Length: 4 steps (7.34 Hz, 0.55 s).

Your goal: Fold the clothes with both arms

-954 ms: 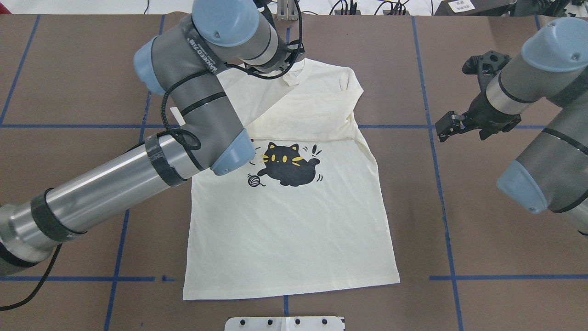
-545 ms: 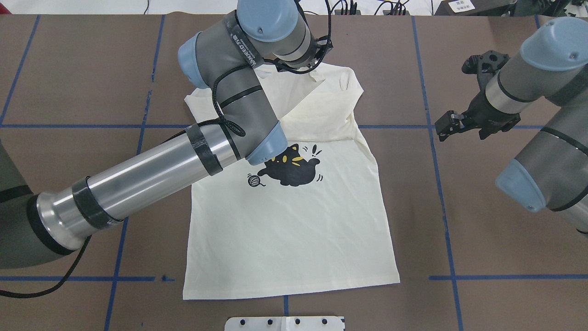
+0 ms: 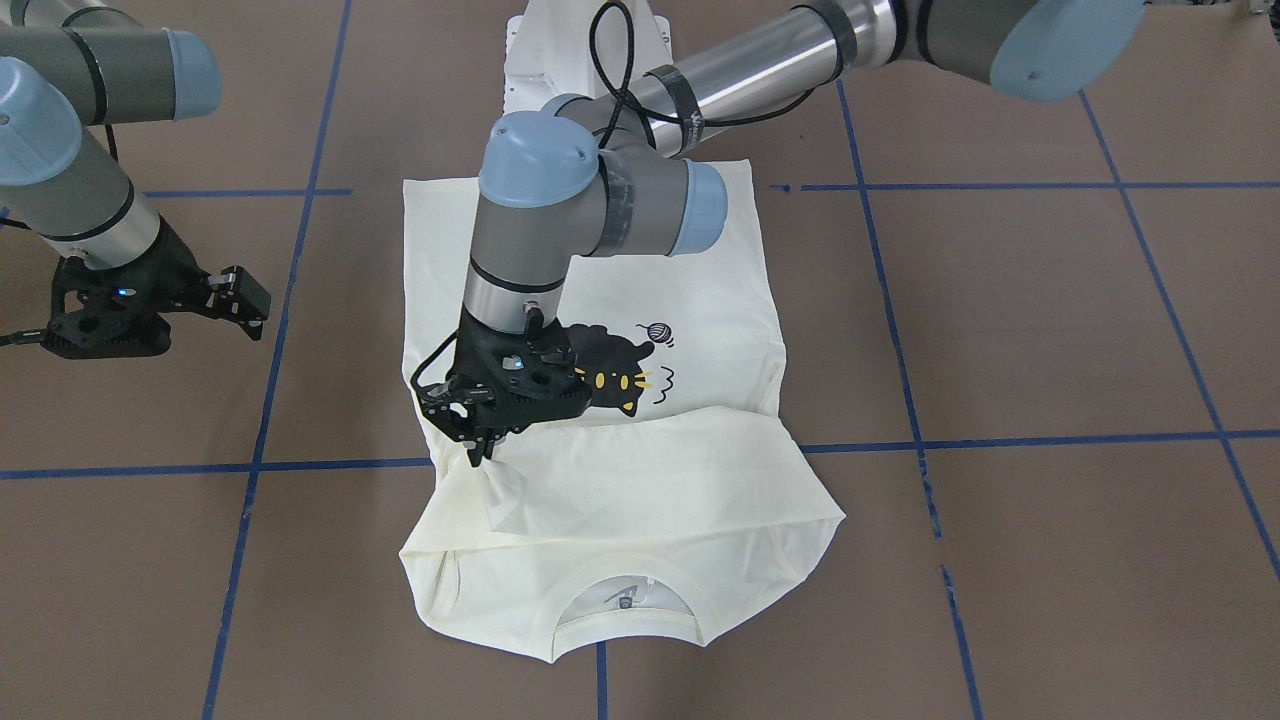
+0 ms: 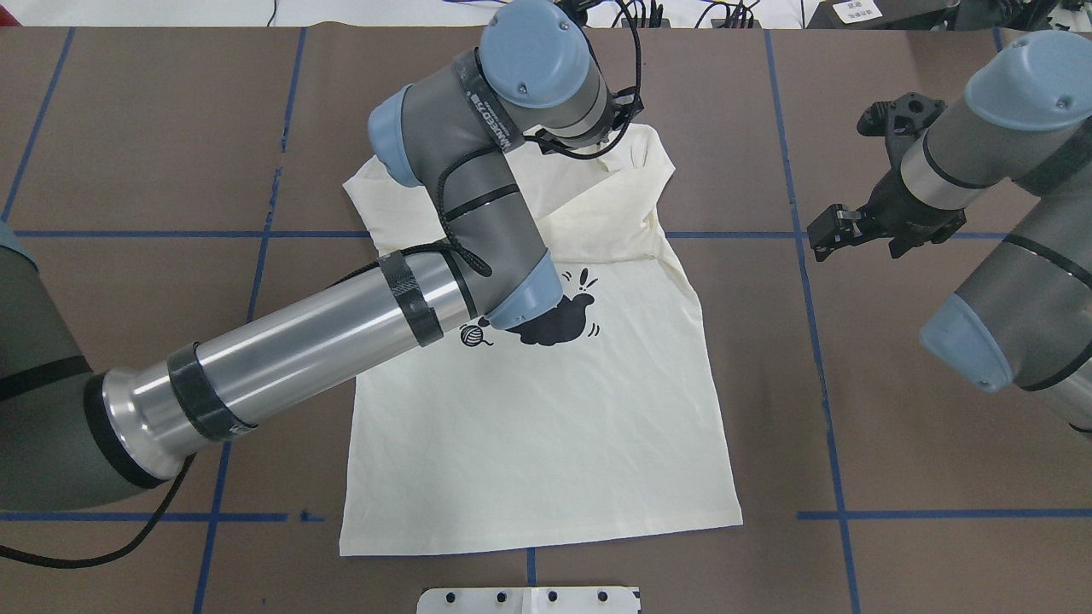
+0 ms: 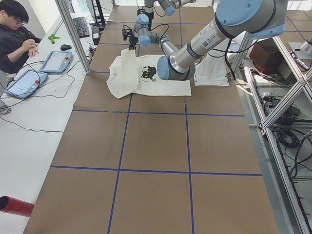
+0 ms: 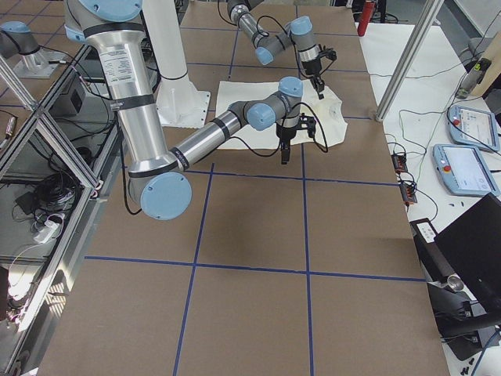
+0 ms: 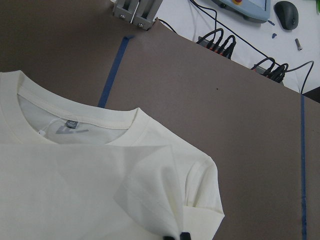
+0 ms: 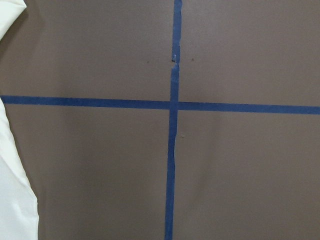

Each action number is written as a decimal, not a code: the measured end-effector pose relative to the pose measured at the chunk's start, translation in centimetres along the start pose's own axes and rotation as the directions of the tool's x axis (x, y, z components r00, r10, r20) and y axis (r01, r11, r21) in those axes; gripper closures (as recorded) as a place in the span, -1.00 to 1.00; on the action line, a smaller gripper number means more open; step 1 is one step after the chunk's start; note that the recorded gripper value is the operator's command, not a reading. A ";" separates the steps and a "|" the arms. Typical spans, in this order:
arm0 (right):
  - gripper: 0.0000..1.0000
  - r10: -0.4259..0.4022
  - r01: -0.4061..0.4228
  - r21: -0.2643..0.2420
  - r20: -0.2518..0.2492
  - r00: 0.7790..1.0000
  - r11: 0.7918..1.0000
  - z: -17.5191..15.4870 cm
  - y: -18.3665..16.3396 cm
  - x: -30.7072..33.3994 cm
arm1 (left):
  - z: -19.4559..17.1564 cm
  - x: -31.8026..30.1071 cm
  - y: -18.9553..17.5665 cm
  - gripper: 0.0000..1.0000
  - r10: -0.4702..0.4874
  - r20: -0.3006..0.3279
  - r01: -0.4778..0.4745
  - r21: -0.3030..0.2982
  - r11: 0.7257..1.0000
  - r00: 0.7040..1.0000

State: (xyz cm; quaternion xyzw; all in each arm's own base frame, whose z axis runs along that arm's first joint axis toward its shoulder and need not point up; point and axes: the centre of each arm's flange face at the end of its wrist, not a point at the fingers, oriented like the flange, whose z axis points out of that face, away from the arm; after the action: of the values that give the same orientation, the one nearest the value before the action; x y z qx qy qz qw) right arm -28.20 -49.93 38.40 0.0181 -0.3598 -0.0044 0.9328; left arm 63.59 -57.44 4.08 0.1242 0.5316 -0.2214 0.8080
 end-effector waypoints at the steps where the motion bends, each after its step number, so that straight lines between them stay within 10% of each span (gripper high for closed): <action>1: -1.00 0.001 -0.001 0.000 0.000 1.000 1.000 0.0 0.0 0.0 | 0.8 0.0 1.2 -1.00 0.007 -0.011 -0.007 0.004 1.000 1.000; 4: -1.00 -0.015 0.015 0.018 0.021 1.000 1.000 -0.2 -0.1 -0.4 | 1.9 -2.6 0.8 -1.00 0.050 -0.035 -0.049 0.025 0.998 0.998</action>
State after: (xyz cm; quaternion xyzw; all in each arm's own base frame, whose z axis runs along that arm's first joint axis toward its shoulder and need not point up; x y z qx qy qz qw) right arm -28.33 -49.98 37.97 0.0288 -0.3693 -0.0083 0.9288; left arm 64.61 -57.02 7.21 0.1510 0.5400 -0.2055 0.8021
